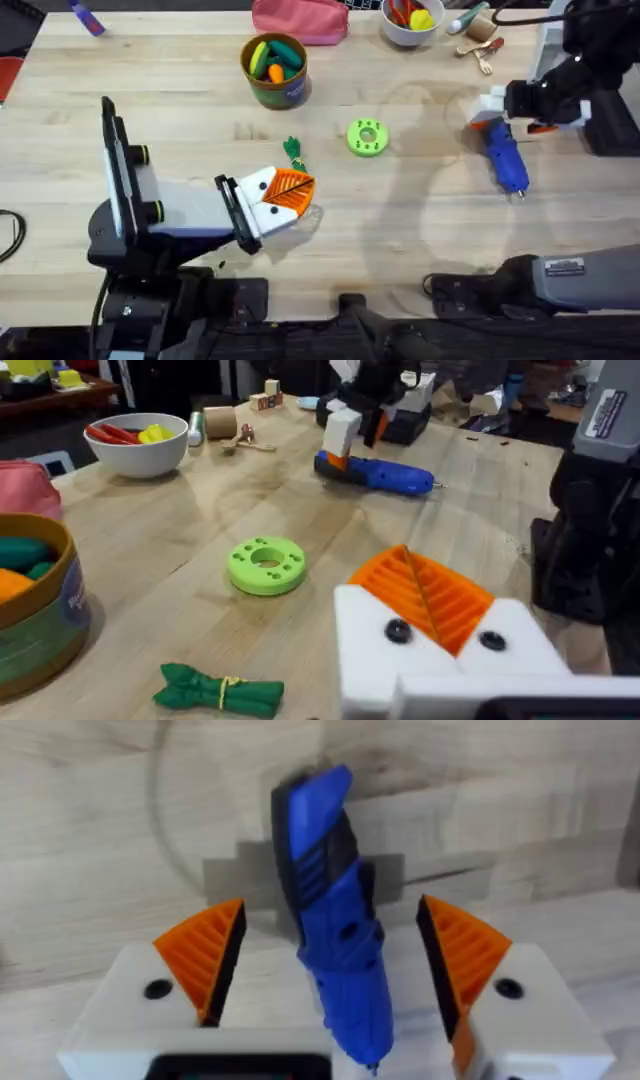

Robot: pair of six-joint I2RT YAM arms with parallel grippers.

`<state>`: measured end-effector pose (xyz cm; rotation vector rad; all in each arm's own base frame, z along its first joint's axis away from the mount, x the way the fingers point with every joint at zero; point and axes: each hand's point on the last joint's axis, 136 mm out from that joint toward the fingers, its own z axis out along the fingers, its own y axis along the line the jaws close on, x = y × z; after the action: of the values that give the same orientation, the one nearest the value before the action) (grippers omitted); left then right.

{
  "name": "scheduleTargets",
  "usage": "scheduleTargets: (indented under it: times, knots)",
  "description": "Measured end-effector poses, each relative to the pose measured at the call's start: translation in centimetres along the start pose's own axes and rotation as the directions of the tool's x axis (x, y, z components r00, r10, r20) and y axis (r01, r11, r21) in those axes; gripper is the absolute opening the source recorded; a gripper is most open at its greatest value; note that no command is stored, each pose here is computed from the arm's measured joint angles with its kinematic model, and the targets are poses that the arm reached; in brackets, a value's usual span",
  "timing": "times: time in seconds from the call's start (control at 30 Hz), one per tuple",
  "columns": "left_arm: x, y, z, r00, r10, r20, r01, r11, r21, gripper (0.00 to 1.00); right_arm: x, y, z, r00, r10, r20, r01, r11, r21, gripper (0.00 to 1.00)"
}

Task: Pick up the gripper from the table and insert it into the empty holder that is missing its gripper. Then pick up a screw, insert it into the mounting hole, and use the screwdriver to tighten it. Finally, clean up the table by picking up the vegetable and placing it into the bucket.

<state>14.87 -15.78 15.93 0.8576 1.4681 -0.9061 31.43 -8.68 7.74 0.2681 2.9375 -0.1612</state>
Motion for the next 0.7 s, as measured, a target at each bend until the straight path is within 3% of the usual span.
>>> scheduleTargets:
  times: [0.47, 0.7]
  knots:
    - [0.0, 0.0, 0.0, 1.0, 0.0, 0.0, 0.0, 1.0, 0.0, 0.012, -1.4, -0.1, 0.0, 0.996, -0.064, 0.054, 0.063, 0.998, 0.006, 0.993]
    - [0.0, 0.0, 0.0, 1.0, 0.0, 0.0, 0.0, 1.0, 0.0, 0.013, -2.2, 0.0, 1.6, 0.996, -0.067, 0.056, 0.067, 0.998, 0.006, 0.991]
